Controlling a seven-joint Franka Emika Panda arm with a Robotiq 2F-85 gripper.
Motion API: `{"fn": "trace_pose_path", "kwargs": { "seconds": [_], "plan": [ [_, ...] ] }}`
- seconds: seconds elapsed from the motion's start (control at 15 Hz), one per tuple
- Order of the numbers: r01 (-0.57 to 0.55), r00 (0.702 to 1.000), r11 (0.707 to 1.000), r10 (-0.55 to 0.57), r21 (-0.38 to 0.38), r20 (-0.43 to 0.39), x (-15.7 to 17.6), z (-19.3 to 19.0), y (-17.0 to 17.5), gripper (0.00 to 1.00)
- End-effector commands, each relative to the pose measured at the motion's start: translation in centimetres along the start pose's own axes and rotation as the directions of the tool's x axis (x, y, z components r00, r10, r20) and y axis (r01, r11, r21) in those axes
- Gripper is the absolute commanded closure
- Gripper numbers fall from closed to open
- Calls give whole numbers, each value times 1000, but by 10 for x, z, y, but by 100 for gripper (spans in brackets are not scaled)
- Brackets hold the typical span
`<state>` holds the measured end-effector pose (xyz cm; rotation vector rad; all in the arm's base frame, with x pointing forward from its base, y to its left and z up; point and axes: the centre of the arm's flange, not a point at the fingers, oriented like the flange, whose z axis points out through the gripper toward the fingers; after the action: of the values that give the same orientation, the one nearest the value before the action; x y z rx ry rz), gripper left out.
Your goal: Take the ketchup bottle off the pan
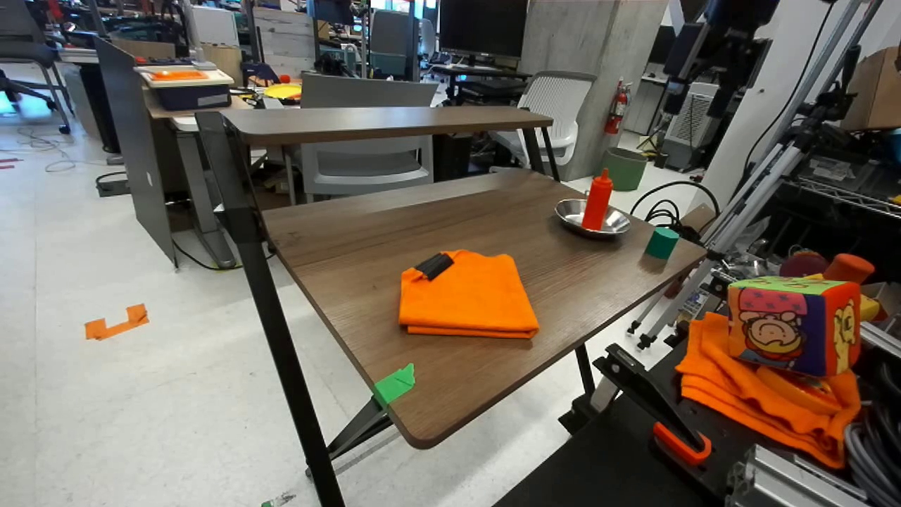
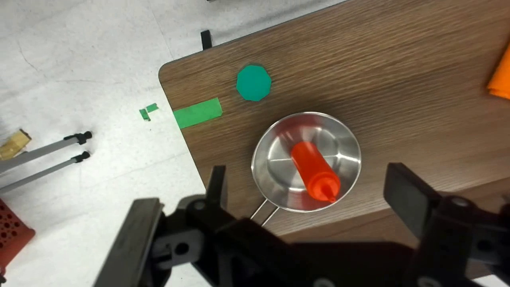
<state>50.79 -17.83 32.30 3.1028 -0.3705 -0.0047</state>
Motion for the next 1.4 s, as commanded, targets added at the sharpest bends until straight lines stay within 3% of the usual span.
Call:
{"fn": "trace_pose_path", "kwargs": {
  "seconds": [0.0, 0.53, 1.2, 1.27, 1.33],
  "plan": [
    [-44, 999, 999, 44, -12, 0, 49, 29, -2, 0],
    [-5, 1000, 1000, 6, -23, 29, 87, 81, -17, 0],
    [66, 995, 996, -61, -58, 79, 99, 132, -52, 0],
    [65, 994, 996, -59, -67, 89, 100, 136, -53, 5],
    [65, 994, 995, -57, -75, 96, 101, 139, -54, 26]
  ]
}}
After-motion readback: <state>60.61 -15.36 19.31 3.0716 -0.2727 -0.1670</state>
